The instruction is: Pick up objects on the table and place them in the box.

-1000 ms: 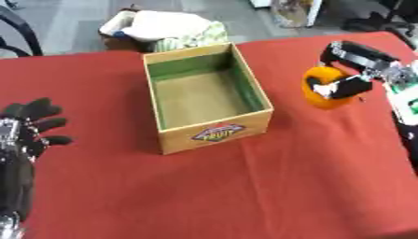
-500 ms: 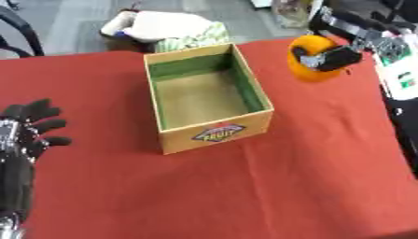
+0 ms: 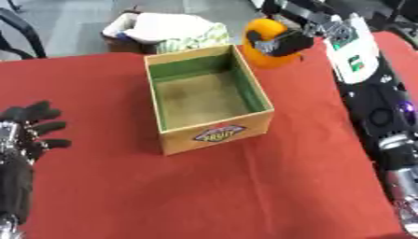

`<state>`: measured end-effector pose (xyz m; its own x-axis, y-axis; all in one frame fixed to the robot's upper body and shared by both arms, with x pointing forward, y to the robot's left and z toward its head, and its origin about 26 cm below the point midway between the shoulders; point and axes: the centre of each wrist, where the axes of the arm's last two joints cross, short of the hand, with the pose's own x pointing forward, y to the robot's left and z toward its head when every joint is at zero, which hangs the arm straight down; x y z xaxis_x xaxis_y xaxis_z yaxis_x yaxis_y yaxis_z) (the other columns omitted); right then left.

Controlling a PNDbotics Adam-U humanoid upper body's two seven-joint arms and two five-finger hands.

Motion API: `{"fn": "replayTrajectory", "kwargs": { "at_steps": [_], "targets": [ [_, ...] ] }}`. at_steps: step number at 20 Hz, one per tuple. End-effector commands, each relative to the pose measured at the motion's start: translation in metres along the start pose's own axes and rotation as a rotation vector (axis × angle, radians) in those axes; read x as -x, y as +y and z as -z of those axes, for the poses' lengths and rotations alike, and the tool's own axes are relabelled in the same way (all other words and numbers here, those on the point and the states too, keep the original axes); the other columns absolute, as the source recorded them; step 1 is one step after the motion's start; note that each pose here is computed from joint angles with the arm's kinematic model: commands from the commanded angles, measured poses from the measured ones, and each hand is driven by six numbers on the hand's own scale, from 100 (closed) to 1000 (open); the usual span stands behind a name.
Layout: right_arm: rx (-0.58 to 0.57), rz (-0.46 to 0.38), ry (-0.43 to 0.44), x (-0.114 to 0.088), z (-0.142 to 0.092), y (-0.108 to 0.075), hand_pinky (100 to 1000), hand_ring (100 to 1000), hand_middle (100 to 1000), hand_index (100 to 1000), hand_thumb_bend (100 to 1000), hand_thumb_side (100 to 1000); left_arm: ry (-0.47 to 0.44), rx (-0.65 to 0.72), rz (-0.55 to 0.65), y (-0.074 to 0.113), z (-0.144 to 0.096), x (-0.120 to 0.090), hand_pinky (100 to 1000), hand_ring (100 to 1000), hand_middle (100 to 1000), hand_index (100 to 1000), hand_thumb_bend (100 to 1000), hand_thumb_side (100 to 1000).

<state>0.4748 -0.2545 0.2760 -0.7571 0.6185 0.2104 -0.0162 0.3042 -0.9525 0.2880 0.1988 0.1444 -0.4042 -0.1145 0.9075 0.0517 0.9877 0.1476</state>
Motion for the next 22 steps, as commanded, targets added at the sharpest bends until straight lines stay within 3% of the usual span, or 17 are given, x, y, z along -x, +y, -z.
{"fn": "replayTrajectory", "kwargs": {
  "at_steps": [1, 8, 13, 22],
  "targets": [
    [0.006, -0.020, -0.020, -0.009, 0.019, -0.002, 574, 500, 173, 237, 100, 203, -0.019, 0.013, -0.001, 0.000, 0.001, -0.005, 611, 729, 707, 830, 116, 1000],
    [-0.029, -0.039, -0.024, -0.016, 0.046, 0.027, 583, 519, 204, 271, 100, 207, -0.018, 0.019, -0.004, -0.001, 0.001, -0.005, 611, 727, 707, 829, 115, 1000],
    [-0.056, -0.066, -0.006, -0.017, 0.054, 0.044, 610, 566, 343, 441, 100, 222, -0.018, 0.023, -0.005, -0.001, 0.001, -0.005, 611, 726, 705, 828, 114, 1000],
    [-0.070, -0.139, 0.019, -0.017, 0.055, 0.058, 625, 593, 438, 561, 100, 245, -0.018, 0.026, -0.005, -0.001, 0.001, -0.006, 611, 723, 706, 829, 112, 1000]
  ]
}}
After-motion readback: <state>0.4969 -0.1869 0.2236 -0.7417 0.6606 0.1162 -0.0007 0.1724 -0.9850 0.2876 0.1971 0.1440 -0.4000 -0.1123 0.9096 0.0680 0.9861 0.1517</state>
